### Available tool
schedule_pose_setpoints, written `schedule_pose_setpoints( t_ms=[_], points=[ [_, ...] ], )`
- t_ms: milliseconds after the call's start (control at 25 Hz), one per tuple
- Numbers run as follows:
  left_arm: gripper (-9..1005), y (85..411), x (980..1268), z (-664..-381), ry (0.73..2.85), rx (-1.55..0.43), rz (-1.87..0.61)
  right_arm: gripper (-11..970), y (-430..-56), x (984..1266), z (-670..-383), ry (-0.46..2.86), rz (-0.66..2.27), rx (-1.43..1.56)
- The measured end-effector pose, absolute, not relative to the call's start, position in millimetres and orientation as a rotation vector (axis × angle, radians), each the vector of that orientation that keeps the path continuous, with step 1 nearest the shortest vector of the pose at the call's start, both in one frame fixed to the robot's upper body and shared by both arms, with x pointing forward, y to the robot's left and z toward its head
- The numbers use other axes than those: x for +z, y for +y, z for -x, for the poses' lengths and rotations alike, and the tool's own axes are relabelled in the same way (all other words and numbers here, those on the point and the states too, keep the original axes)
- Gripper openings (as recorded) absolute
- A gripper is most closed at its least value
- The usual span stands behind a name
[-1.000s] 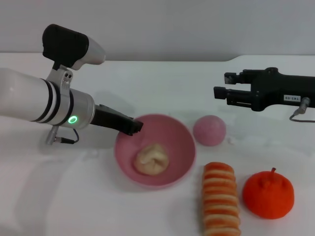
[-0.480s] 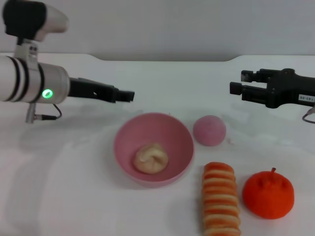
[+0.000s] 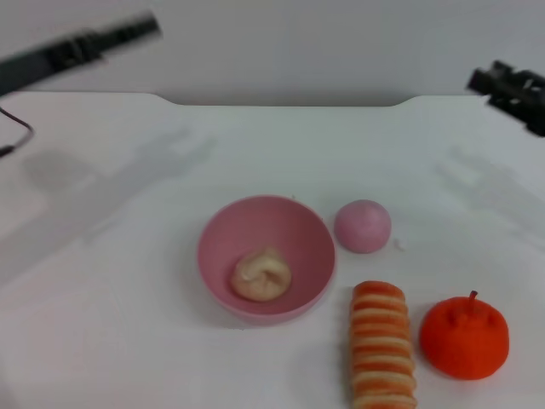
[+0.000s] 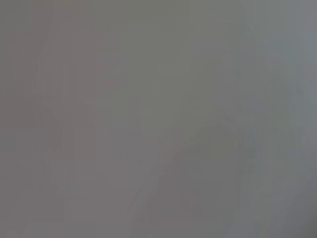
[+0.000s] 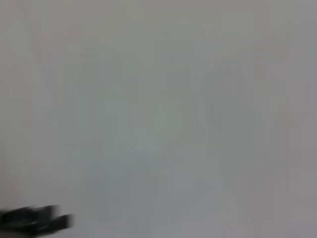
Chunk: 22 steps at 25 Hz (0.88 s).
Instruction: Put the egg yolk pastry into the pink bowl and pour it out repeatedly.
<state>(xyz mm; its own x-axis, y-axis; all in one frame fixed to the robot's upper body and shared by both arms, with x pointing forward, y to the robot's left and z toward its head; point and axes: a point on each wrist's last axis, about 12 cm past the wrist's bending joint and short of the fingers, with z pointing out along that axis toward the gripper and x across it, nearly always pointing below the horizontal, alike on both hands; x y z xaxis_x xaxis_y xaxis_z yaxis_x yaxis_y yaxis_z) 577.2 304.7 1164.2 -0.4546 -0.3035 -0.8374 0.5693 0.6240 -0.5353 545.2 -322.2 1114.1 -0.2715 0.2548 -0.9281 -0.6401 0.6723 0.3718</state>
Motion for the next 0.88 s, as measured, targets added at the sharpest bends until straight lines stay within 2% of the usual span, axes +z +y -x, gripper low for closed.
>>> schedule_pose_setpoints(
  t_ms=[160, 360, 400, 680, 880],
  points=[
    [601, 346.9, 1152.2, -551.8, 1.506, -0.963, -0.091, 561, -339.1, 1093.3, -529.8, 1.523, 0.117, 0.846],
    [601, 380.8, 1120.5, -519.0, 1.361, -0.681, -0.016, 561, -355.2, 1061.8, -502.6, 1.398, -0.067, 0.613],
    [601, 384.6, 1114.2, -513.2, 1.347, -0.616, -0.017, 561, -357.2, 1049.6, -491.1, 1.377, -0.106, 0.494],
    [600, 384.2, 1065.9, -471.6, 1.267, -0.12, -0.114, 561, -351.8, 1017.6, -457.9, 1.415, -0.142, 0.186],
    [600, 371.3, 1040.3, -454.5, 1.299, 0.062, -0.132, 560, -344.2, 1001.8, -439.4, 1.483, -0.155, 0.124]
  ],
)
